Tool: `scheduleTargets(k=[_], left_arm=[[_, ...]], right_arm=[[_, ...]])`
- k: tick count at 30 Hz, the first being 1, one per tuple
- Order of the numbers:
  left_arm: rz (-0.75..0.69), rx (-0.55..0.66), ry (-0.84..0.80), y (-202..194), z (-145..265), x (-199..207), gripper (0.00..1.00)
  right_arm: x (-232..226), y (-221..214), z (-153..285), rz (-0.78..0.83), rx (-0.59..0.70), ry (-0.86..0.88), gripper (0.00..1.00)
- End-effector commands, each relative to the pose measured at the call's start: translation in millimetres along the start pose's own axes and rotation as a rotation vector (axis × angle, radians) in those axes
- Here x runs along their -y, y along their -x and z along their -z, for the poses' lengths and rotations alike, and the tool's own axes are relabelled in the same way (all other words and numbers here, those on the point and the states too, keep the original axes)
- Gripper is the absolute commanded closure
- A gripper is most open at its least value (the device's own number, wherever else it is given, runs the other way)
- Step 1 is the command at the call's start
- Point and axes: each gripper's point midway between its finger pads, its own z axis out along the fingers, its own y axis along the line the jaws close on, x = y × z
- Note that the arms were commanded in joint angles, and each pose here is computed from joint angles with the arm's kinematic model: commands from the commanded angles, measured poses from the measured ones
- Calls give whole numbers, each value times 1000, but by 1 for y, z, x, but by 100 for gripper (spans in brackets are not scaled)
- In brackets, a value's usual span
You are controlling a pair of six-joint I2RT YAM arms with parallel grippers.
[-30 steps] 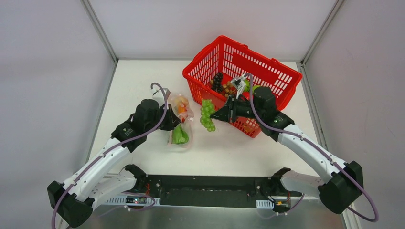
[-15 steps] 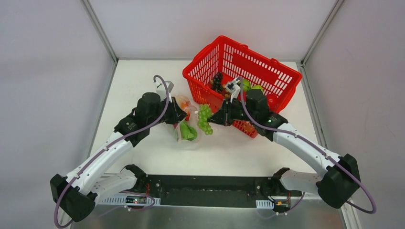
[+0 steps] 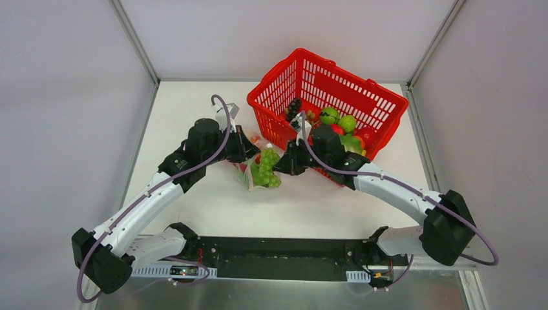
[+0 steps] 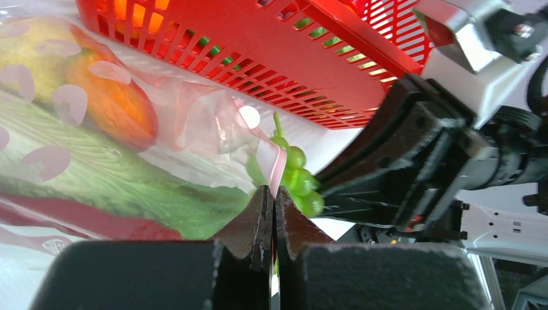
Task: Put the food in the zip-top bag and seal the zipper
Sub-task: Place the fake fruit in the zipper food storage bag.
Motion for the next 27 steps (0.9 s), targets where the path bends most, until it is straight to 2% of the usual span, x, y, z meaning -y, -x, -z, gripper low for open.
scheduleTargets(k=[1, 4, 9, 13, 16, 20, 24, 27], left_arm=[[18, 78, -141, 31, 6, 38, 100], [18, 81, -135, 33, 9, 39, 100], [38, 90, -106, 38, 12, 37, 100], [58, 106, -82, 42, 12, 35, 100], [62, 115, -74, 44, 11, 34, 100], [65, 123, -73, 47, 12, 35, 100], [65, 145, -98, 51, 18, 40, 100], [59, 164, -101, 55, 24, 43, 100]], right_arm=[[1, 48, -12, 31, 150, -72, 100], [-12, 52, -22, 65, 142, -32, 100], [-6, 59, -37, 148, 201, -128, 100], [-8, 52, -44, 265, 245, -169, 100], [-19, 42, -55, 337, 225, -148, 100], [-14, 43, -63, 325, 249, -191, 100], [-6, 50, -80, 296, 189, -270, 100], [3, 70, -77, 234, 276, -362, 100]])
